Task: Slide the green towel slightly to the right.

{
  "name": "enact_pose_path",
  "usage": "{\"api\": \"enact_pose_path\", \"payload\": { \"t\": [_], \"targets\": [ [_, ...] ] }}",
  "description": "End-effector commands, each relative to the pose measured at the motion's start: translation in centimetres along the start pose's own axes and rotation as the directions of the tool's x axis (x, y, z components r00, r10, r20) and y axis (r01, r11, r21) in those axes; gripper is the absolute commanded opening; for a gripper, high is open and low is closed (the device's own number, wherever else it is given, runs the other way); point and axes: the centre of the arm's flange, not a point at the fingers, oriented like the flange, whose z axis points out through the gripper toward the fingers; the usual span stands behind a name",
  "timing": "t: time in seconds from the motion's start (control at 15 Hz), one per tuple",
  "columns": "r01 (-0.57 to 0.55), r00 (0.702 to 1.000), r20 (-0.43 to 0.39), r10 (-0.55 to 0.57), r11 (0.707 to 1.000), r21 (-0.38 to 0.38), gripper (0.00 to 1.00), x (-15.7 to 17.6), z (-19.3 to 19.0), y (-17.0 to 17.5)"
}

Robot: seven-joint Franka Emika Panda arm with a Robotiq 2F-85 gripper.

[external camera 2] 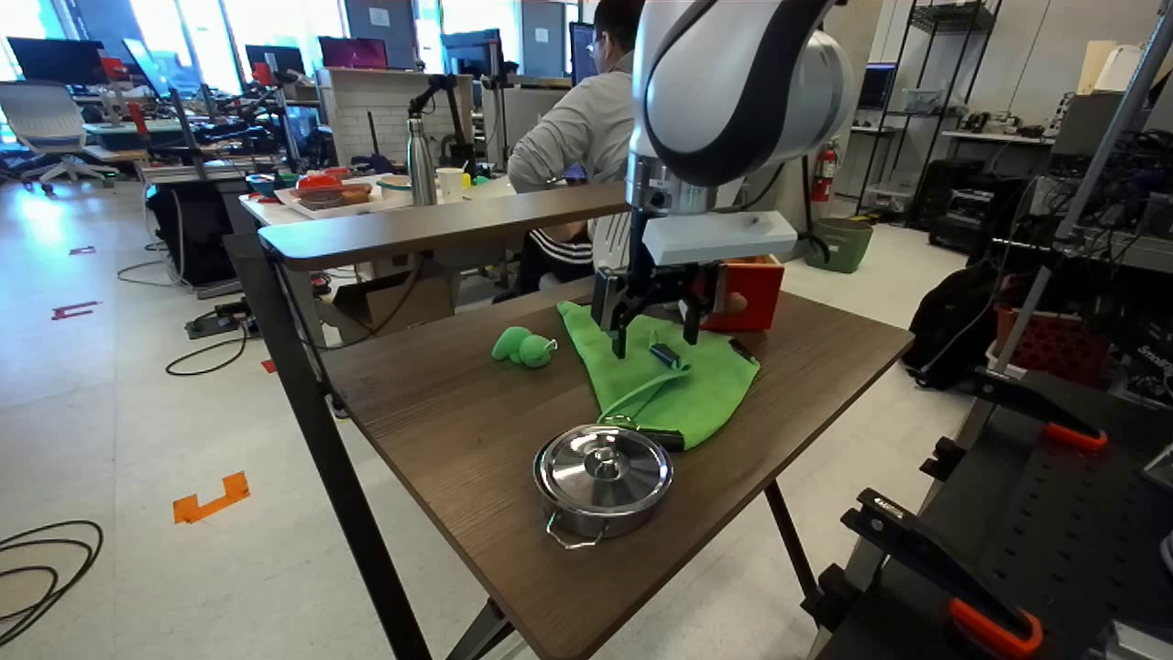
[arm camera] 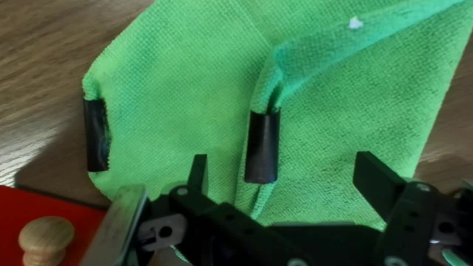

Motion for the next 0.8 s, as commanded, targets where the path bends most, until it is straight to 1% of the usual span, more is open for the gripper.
{"api": "enact_pose_path", "payload": {
  "t": [0.0,0.33,0.73],
  "targets": [
    [-0.027,0.999,-0.020,0.027,1.000,0.010,1.00,0.8,1.1,-1.2],
    [-0.020,1.000,0.002,0.020,1.000,0.007,1.00,0.2,2.3,-1.8],
    [0.003,1.000,0.015,-0.004,1.000,0.021,1.00,-1.7,1.6,-1.9]
  ]
}}
